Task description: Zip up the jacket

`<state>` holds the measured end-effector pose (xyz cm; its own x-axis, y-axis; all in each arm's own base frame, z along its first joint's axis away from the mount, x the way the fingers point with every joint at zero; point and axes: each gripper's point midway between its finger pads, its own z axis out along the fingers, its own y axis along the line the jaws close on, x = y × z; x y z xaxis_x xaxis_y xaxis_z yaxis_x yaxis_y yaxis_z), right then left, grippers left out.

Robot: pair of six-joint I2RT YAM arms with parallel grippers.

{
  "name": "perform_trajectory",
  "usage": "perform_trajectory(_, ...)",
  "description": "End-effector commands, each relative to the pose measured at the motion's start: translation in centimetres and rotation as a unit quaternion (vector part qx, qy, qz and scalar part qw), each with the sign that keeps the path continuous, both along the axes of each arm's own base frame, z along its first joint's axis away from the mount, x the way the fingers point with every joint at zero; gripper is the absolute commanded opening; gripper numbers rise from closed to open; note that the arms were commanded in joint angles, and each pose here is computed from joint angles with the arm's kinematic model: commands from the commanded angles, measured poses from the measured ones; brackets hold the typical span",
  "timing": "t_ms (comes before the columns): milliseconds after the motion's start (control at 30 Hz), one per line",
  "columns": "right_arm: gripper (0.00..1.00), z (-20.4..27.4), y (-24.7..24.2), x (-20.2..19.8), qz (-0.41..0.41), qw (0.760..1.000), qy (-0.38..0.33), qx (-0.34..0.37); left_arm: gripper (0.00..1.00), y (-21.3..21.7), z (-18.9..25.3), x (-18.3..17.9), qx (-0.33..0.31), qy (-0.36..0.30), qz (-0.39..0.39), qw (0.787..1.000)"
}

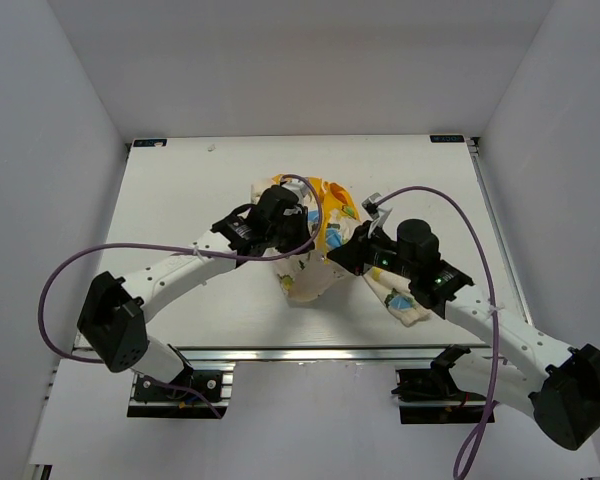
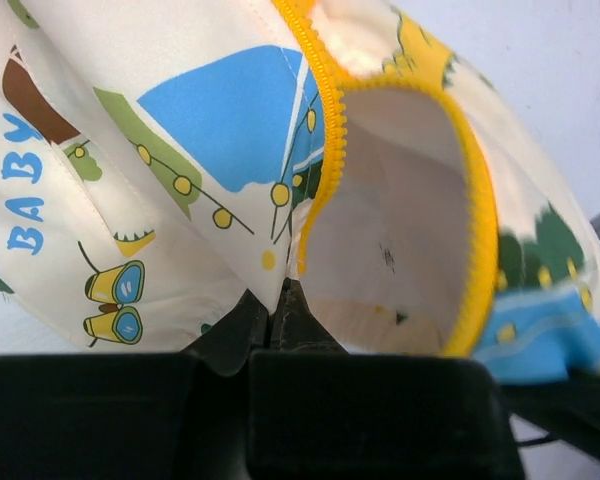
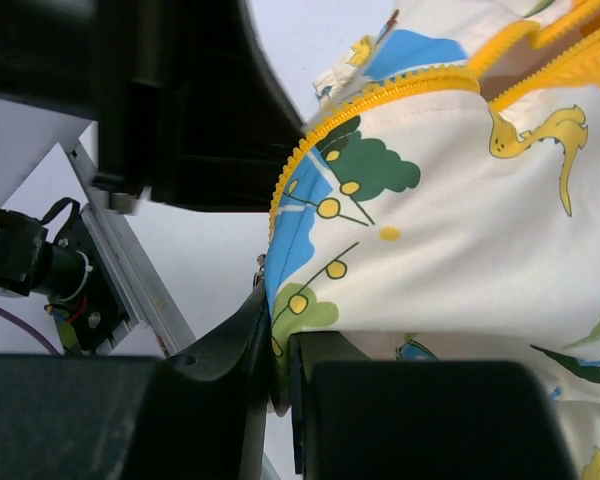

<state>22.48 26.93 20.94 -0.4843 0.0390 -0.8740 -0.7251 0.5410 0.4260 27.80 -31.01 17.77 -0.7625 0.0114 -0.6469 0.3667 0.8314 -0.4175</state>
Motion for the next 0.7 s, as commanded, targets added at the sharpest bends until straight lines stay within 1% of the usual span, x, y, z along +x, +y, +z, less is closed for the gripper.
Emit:
perform_trajectory(0,0.00,3.3,0.6,0.1,0.021,0.998,-0.053,0.032,0.00,-0.6,0.8,2.3,0.008,-0.022,0.020,1.000)
perform_trajectory(133,0.00,2.1,1.1,0.9,0.018,0.999,-0.039,0.027,0.00,-3.8,1.1,1.2,-0.042,-0.001,-0.054,0.998)
perform_trajectory(167,0.00,1.9,0.9,1.6,-0.002,0.999,-0.038,0.024,0.00,-4.0,1.1,0.9,-0.047,-0.001,-0.063,0.997)
perform_trajectory(233,0.00,0.4,0.5,2.8,-0.033,0.999,-0.016,0.002,0.00,-4.0,1.6,0.6,-0.050,-0.001,-0.072,0.996)
perform_trajectory(267,0.00,-0.1,-0.1,3.8,-0.065,0.998,-0.013,-0.009,0.00,-3.9,1.8,0.5,-0.049,-0.004,-0.076,0.996)
perform_trajectory(367,0.00,-1.7,-1.1,5.5,-0.117,0.993,0.004,-0.033,0.00,-3.4,3.0,-0.9,-0.055,-0.007,-0.101,0.993)
perform_trajectory(433,0.00,-2.3,-1.0,6.0,-0.123,0.991,0.011,-0.044,0.00,-2.9,3.2,-1.7,-0.051,0.000,-0.108,0.993)
perform_trajectory(533,0.00,-3.3,-1.3,6.6,-0.141,0.988,0.022,-0.056,0.00,-2.5,4.2,-3.0,-0.065,0.000,-0.123,0.990)
perform_trajectory(633,0.00,-2.0,-0.4,6.5,-0.125,0.992,0.005,-0.018,0.00,-2.9,4.4,-4.1,-0.087,0.008,-0.144,0.986)
perform_trajectory(667,0.00,-0.5,0.3,6.5,-0.113,0.993,-0.011,0.011,0.00,-3.0,4.0,-4.2,-0.088,0.016,-0.148,0.985)
